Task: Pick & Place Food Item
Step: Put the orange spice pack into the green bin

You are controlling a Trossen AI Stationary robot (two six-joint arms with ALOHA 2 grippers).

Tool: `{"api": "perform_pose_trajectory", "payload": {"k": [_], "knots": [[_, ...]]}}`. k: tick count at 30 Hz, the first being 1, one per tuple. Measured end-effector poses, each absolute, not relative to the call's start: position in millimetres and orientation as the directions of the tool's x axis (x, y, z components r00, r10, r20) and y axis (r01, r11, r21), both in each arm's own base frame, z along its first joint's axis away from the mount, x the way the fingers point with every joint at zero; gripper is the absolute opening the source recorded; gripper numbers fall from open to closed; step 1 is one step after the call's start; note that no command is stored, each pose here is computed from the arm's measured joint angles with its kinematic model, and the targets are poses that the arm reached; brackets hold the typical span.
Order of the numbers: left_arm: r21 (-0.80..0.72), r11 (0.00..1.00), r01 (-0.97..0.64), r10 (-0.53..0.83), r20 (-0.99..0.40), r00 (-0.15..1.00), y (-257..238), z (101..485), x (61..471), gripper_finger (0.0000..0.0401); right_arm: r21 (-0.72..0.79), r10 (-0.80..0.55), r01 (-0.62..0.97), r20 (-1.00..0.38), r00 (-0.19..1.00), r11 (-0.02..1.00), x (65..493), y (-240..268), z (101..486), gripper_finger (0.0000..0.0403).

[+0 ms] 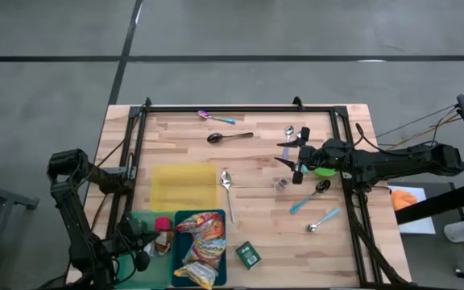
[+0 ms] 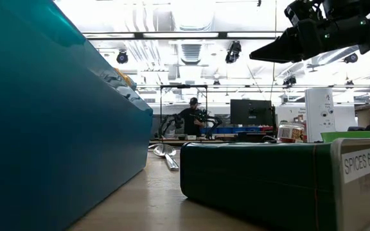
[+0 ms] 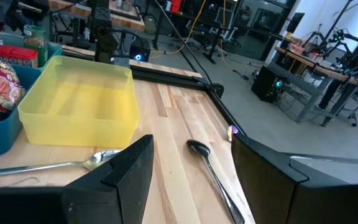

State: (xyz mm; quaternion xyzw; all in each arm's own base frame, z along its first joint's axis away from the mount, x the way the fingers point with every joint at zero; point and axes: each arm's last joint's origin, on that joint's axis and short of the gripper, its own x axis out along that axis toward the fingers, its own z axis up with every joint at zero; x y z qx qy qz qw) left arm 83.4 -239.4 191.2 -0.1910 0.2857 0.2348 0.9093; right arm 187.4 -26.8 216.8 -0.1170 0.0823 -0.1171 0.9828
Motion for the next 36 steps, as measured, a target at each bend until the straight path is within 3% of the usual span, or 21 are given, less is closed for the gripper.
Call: {"api": "perform_pose_trajectory", "payload": {"k": [10,24,29,36], "knots": [[-0.182,0.832,-0.524,0.326,-0.603,0.727,-242.7,181.6,87.6,0.0011,-0.249,-0.25,0.212,-0.135,0.959,0.945,187.4,-26.9,216.8,0.0215],[-0.205,0.836,-0.509,0.318,-0.575,0.754,-244.0,182.2,88.8,0.02,-0.249,-0.25,0.211,-0.134,0.959,0.945,187.4,-26.8,216.8,0.0215],[-0.208,0.837,-0.506,0.317,-0.569,0.758,-244.0,182.5,89.0,0.0226,-0.249,-0.249,0.211,-0.135,0.959,0.945,187.4,-26.8,216.8,0.0215],[-0.212,0.849,-0.484,0.303,-0.555,0.775,-250.4,197.1,92.4,0.0228,-0.249,-0.25,0.211,-0.134,0.959,0.945,187.4,-26.9,216.9,0.0215]]}}
